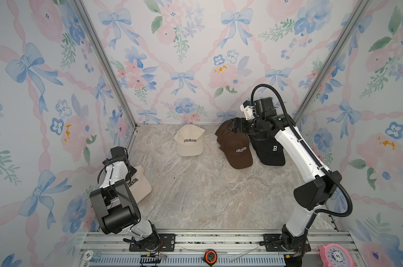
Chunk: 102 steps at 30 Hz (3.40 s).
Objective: Stack the baseball caps by color
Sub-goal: Pick up the baseball cap from the center of the board, then adjust the baseball cap at the center of the board.
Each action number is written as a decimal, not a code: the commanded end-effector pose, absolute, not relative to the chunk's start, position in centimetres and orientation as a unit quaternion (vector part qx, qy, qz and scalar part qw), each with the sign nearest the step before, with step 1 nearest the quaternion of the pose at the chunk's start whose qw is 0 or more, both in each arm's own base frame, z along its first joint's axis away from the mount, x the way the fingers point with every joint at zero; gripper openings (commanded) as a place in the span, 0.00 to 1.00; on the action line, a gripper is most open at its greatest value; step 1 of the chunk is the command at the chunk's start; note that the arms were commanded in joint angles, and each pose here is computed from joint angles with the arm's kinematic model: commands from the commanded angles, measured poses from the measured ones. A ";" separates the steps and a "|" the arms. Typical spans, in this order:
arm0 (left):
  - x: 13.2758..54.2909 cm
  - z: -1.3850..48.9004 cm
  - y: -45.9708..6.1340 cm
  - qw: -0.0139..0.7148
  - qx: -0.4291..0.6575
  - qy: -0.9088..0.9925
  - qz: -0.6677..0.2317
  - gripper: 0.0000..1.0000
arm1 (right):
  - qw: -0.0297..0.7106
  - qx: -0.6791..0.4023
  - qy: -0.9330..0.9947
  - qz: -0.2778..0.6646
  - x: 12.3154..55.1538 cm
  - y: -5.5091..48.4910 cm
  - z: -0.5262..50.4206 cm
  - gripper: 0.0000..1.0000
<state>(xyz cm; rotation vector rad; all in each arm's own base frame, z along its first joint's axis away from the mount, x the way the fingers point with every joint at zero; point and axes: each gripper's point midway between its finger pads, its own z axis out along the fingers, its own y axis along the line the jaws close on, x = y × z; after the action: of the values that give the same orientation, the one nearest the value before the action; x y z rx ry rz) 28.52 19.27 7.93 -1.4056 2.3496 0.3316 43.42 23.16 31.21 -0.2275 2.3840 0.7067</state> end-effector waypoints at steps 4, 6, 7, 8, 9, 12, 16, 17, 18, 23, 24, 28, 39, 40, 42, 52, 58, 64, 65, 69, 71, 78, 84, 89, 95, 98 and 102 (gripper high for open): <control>27.2 5.9 18.3 0.154 -0.504 0.844 0.105 0.33 | 0.305 -0.092 0.915 0.247 43.5 22.7 30.7 0.96; 27.1 6.2 18.3 0.158 -0.504 0.843 0.105 0.19 | 0.306 -0.091 0.915 0.245 43.7 22.6 30.7 0.96; 27.2 6.4 18.2 0.161 -0.504 0.842 0.103 0.12 | 0.307 -0.090 0.915 0.245 43.7 22.6 30.7 0.96; 27.1 6.6 18.1 0.164 -0.504 0.842 0.101 0.07 | 0.306 -0.089 0.916 0.244 43.8 22.5 30.7 0.96; 27.2 6.9 17.9 0.168 -0.503 0.842 0.098 0.04 | 0.305 -0.089 0.916 0.244 43.7 22.5 30.6 0.96; 27.5 8.2 17.3 0.186 -0.496 0.843 0.092 0.00 | 0.305 -0.089 0.916 0.245 43.8 22.5 30.6 0.96; 28.8 10.3 15.2 0.210 -0.471 0.853 0.078 0.00 | 0.303 -0.089 0.916 0.246 43.8 22.5 30.5 0.96; 29.4 11.0 14.4 0.218 -0.461 0.857 0.073 0.00 | 0.304 -0.089 0.916 0.246 43.8 22.5 30.5 0.96; 29.9 11.4 13.6 0.221 -0.451 0.862 0.067 0.00 | 0.304 -0.089 0.916 0.245 43.8 22.4 30.5 0.96; 33.9 14.2 8.0 0.253 -0.384 0.888 0.023 0.00 | 0.306 -0.086 0.917 0.240 43.2 21.7 30.5 0.96; 34.8 14.7 6.7 0.259 -0.368 0.893 0.015 0.00 | 0.306 -0.084 0.918 0.238 43.0 21.5 30.4 0.96; 38.8 16.9 1.1 0.281 -0.303 0.910 -0.006 0.00 | 0.314 -0.070 0.918 0.234 42.1 20.0 30.4 0.96; 49.0 17.7 -8.1 0.311 -0.204 0.928 -0.024 0.00 | 0.344 -0.005 0.913 0.218 38.2 13.6 31.1 0.96; 49.8 17.5 -8.7 0.311 -0.200 0.929 -0.028 0.00 | 0.346 0.001 0.913 0.215 37.9 13.0 31.1 0.96; 50.9 17.4 -9.6 0.312 -0.196 0.929 -0.037 0.00 | 0.352 0.011 0.912 0.211 37.2 12.0 31.3 0.96; 55.6 17.4 -12.6 0.341 -0.177 0.922 -0.043 0.03 | 0.370 0.054 0.908 0.188 35.3 8.1 32.0 0.96; 56.2 15.2 -13.7 0.324 -0.174 0.929 -0.048 0.29 | 0.372 0.066 0.908 0.181 35.4 7.0 32.2 0.96; 55.1 12.7 -13.2 0.299 -0.186 0.935 -0.030 0.39 | 0.368 0.072 0.910 0.179 35.8 6.4 32.1 0.96; 55.1 12.6 -13.2 0.299 -0.186 0.936 -0.030 0.40 | 0.367 0.072 0.910 0.179 35.9 6.3 32.1 0.96; 55.2 12.7 -13.2 0.300 -0.190 0.935 -0.032 0.40 | 0.364 0.069 0.911 0.180 36.3 6.4 32.2 0.96; 55.2 12.6 -13.2 0.299 -0.189 0.935 -0.031 0.36 | 0.365 0.068 0.911 0.181 36.5 6.5 32.3 0.96; 54.3 12.5 -13.7 0.290 -0.186 0.938 -0.039 0.00 | 0.364 0.068 0.912 0.178 36.2 6.3 32.3 0.96; 53.9 14.5 -14.0 0.310 -0.180 0.933 -0.034 0.00 | 0.365 0.068 0.912 0.177 35.7 6.2 32.4 0.96; 53.0 14.3 -14.1 0.301 -0.183 0.935 -0.038 0.00 | 0.367 0.074 0.910 0.177 35.2 6.0 32.6 0.96; 52.0 14.6 -13.3 0.302 -0.185 0.935 -0.025 0.00 | 0.370 0.084 0.908 0.175 34.2 5.7 32.6 0.96; 52.1 14.8 -13.5 0.302 -0.181 0.935 -0.032 0.00 | 0.372 0.090 0.907 0.177 34.0 5.7 32.7 0.96; 52.1 17.2 -13.8 0.322 -0.183 0.928 -0.045 0.00 | 0.375 0.099 0.904 0.181 33.6 5.6 32.9 0.96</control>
<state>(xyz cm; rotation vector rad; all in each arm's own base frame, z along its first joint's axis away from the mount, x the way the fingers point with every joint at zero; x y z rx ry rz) 52.58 -13.75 13.33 -0.4735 2.4994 -0.0816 34.18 6.12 33.27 0.2041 2.3046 0.4702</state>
